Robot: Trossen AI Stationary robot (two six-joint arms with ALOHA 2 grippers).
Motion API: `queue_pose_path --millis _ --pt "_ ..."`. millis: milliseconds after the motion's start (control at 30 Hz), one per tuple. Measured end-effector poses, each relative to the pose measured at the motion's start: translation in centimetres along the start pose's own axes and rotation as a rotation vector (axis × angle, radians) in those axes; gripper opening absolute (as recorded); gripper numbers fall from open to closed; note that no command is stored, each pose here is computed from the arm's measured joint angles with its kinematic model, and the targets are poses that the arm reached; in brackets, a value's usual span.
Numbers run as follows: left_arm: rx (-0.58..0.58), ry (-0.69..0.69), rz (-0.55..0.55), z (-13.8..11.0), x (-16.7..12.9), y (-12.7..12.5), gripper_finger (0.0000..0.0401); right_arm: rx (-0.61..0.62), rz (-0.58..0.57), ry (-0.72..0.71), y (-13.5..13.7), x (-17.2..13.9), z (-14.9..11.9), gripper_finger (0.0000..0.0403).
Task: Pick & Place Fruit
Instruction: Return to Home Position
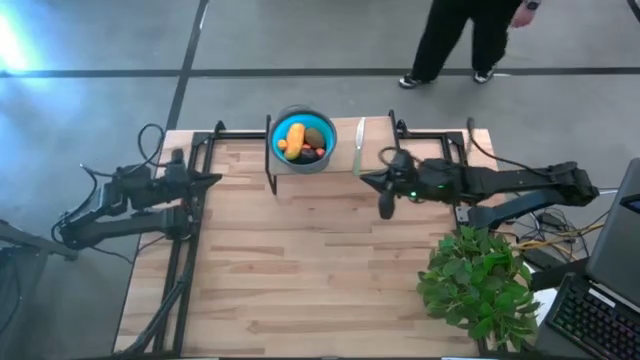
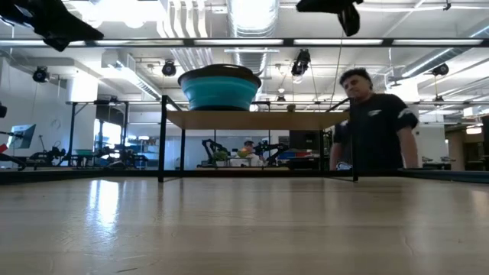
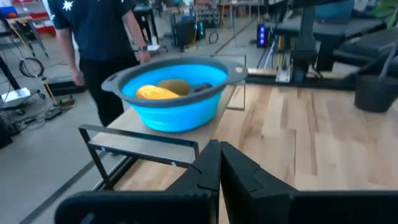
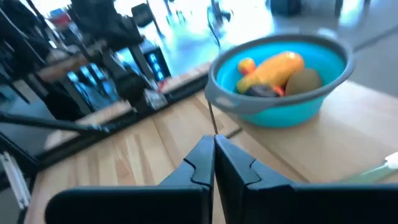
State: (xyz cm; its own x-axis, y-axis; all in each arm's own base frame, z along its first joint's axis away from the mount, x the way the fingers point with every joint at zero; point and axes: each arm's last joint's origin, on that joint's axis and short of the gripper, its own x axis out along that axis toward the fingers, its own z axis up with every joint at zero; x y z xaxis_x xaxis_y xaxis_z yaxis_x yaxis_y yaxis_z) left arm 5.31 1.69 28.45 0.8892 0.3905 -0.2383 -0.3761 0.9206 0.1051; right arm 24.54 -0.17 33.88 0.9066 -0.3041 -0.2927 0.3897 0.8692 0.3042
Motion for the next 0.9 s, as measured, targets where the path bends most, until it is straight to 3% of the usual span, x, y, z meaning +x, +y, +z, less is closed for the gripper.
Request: queue_pose_path --millis 400,500,900 --pt "-0.125 -0.113 -0.077 -1.5 1.5 -0.6 0.0007 0.078 0.158 -0.314 -3.2 -4.8 -3.1 0.0008" --pt "-0.159 -0.161 -0.094 -1.9 2.1 -0.8 0.0005 0.08 0.211 -0.335 -3.6 -5.2 -3.7 0.0008" --pt "-0.208 -0.271 -0.106 -3.9 4.3 -1.4 0.0006 0.084 0.217 -0.348 -5.3 -6.2 -6.7 0.0008"
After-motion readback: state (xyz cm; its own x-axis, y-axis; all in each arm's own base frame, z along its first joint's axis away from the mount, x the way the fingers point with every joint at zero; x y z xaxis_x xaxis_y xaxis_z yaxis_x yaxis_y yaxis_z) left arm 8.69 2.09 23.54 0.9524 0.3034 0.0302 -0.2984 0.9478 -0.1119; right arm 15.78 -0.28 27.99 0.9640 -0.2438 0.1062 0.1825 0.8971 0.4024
